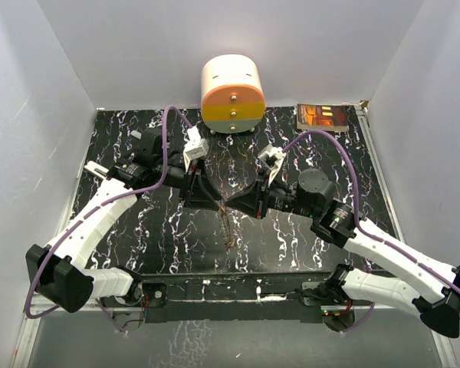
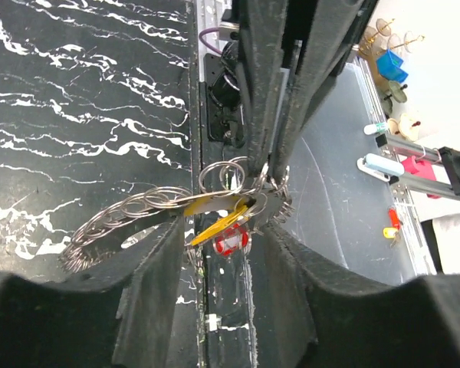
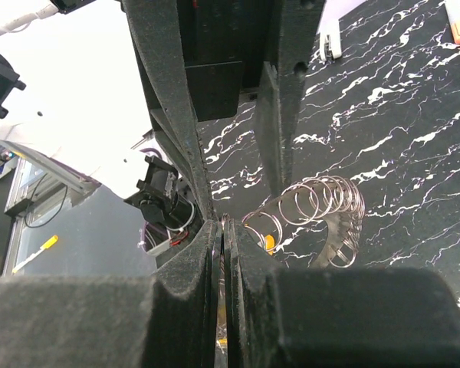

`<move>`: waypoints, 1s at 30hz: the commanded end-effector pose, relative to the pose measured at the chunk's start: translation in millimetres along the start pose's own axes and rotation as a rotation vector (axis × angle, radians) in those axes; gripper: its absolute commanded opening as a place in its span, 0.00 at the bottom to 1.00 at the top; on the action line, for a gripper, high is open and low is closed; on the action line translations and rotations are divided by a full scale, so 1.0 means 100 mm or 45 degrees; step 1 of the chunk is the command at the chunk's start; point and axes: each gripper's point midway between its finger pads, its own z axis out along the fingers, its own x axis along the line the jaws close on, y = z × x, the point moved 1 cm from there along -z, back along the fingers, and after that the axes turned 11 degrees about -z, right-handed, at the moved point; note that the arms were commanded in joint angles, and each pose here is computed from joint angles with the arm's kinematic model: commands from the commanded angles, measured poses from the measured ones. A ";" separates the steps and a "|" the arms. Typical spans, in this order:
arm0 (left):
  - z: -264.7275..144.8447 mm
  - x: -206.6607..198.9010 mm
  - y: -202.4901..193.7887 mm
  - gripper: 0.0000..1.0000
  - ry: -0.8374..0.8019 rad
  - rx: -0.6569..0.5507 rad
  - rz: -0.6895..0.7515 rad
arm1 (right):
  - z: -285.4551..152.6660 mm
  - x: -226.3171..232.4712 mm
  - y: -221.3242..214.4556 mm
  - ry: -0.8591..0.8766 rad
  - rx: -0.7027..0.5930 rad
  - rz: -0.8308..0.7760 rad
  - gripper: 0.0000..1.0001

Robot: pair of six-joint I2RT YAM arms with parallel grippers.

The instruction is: Put the keys on the keyring

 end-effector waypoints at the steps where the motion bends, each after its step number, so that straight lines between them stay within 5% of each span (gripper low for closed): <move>1: -0.03 0.00 0.02 0.48 0.041 -0.022 0.038 | -0.02 0.12 0.38 0.066 -0.183 -0.069 0.08; 4: -0.02 0.00 0.02 0.59 0.020 -0.023 0.016 | 0.00 0.14 0.38 0.082 -0.186 -0.062 0.08; 13: 0.02 -0.05 0.01 0.59 -0.050 -0.026 -0.022 | 0.05 0.12 0.38 0.082 -0.194 -0.043 0.08; 18: 0.03 -0.07 0.01 0.37 -0.071 -0.023 -0.024 | 0.09 0.10 0.39 0.075 -0.201 -0.033 0.08; 22: 0.03 -0.10 0.01 0.03 -0.083 -0.023 -0.015 | 0.09 0.05 0.39 0.042 -0.199 -0.024 0.08; 30: -0.01 -0.14 0.01 0.00 -0.057 -0.009 0.043 | 0.01 -0.11 0.31 -0.102 -0.166 0.004 0.08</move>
